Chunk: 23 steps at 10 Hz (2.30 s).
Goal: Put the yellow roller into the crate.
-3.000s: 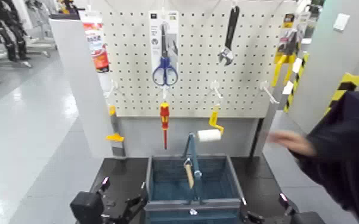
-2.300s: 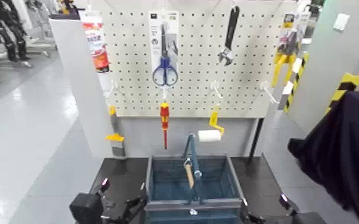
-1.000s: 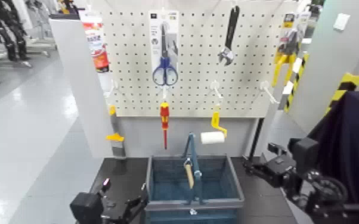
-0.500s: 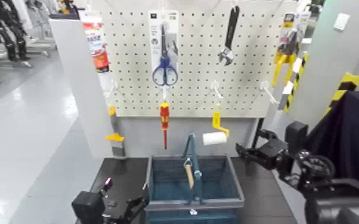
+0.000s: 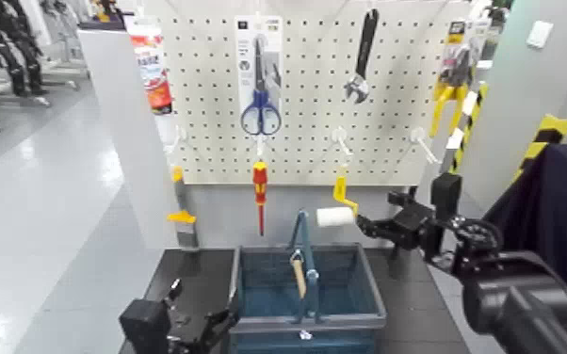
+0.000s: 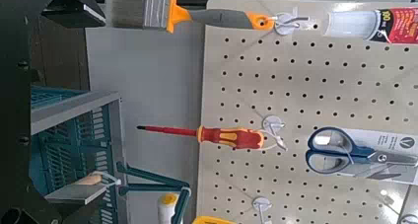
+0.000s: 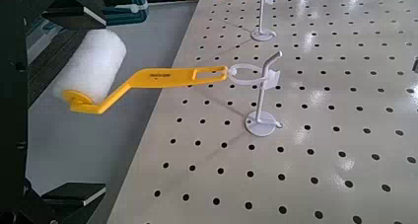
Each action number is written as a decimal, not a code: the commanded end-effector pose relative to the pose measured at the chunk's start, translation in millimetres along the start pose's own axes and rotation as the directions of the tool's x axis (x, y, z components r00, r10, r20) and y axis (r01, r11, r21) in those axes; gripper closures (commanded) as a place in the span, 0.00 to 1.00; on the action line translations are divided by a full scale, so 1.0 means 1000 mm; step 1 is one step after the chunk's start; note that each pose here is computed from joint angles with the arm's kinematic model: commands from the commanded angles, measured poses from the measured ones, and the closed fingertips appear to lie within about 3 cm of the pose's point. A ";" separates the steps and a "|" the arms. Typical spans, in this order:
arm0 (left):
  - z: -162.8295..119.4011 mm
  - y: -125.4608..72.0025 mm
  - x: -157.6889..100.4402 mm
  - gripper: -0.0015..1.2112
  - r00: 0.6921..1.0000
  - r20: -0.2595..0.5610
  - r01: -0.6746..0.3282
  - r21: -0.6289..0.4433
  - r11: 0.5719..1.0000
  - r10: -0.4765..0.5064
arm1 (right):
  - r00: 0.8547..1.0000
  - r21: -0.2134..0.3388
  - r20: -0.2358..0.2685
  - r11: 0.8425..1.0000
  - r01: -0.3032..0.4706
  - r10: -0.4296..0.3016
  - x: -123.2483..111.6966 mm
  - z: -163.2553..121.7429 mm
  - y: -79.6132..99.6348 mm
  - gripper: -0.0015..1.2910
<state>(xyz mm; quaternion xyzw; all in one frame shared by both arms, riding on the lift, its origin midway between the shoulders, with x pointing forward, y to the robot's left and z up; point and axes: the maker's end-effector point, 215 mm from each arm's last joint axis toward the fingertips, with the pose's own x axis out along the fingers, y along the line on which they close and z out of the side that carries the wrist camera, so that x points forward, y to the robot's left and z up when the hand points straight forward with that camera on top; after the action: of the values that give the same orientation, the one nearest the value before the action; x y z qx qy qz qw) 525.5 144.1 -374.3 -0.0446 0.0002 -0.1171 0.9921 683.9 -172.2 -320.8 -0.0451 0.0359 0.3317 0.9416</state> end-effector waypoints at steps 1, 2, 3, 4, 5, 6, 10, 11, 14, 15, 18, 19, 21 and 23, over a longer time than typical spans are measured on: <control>0.000 -0.001 0.002 0.09 1.000 0.002 0.003 -0.001 1.000 -0.003 | 0.998 0.015 -0.002 0.998 -0.061 0.061 0.020 0.004 0.005 0.11; 0.001 -0.002 0.003 0.09 1.000 0.005 0.007 0.000 1.000 -0.007 | 0.998 0.010 -0.002 0.997 -0.070 0.070 0.025 0.008 0.007 0.11; 0.002 -0.003 0.004 0.09 1.000 0.008 0.010 0.000 1.000 -0.010 | 0.997 0.007 0.001 0.997 -0.077 0.077 0.031 0.010 0.011 0.11; 0.005 -0.005 0.006 0.09 1.000 0.014 0.017 0.002 1.000 -0.017 | 0.997 0.003 0.009 0.997 -0.079 0.079 0.037 0.015 0.013 0.11; 0.006 -0.006 0.007 0.09 1.000 0.018 0.020 0.003 1.000 -0.020 | 0.996 -0.002 0.018 0.996 -0.086 0.086 0.043 0.020 0.018 0.11; 0.007 -0.006 0.006 0.09 1.000 0.020 0.020 0.005 1.000 -0.020 | 0.994 0.007 0.026 0.995 -0.104 0.104 0.050 0.021 0.025 0.11; 0.011 -0.007 0.008 0.09 0.999 0.029 0.026 0.006 1.000 -0.027 | 0.995 0.005 0.042 0.996 -0.091 0.091 0.059 0.029 0.024 0.26; 0.011 -0.008 0.008 0.09 0.999 0.030 0.026 0.004 1.000 -0.026 | 0.996 0.000 0.037 0.997 -0.084 0.083 0.059 0.028 0.022 0.48; 0.011 -0.007 0.008 0.09 0.999 0.030 0.028 0.006 1.000 -0.028 | 0.997 0.006 0.020 0.997 -0.080 0.080 0.058 0.022 0.022 0.86; 0.010 -0.006 0.007 0.09 0.999 0.028 0.026 0.006 1.000 -0.027 | 0.996 0.006 0.020 0.997 -0.082 0.082 0.059 0.022 0.022 0.91; 0.010 -0.005 0.007 0.10 0.999 0.028 0.023 0.003 1.000 -0.023 | 0.996 0.006 0.023 0.996 -0.089 0.088 0.058 0.023 0.024 0.95; 0.010 -0.005 0.007 0.10 0.999 0.028 0.023 0.003 1.000 -0.023 | 0.996 0.006 0.029 0.996 -0.087 0.087 0.058 0.025 0.023 0.96; 0.009 -0.005 0.006 0.10 0.999 0.027 0.021 0.003 1.000 -0.021 | 0.995 0.013 0.044 0.996 -0.086 0.085 0.055 0.027 0.021 0.96; 0.007 -0.004 0.005 0.10 1.000 0.023 0.020 0.002 1.000 -0.020 | 0.994 0.019 0.060 0.995 -0.097 0.095 0.053 0.030 0.025 0.96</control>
<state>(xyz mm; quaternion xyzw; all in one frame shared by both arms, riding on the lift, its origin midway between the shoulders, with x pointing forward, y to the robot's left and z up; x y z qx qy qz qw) 530.4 139.4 -365.7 -0.0450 -0.0128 -0.1264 0.9909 711.3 -116.7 -298.5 -0.0257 0.0156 0.3773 0.9256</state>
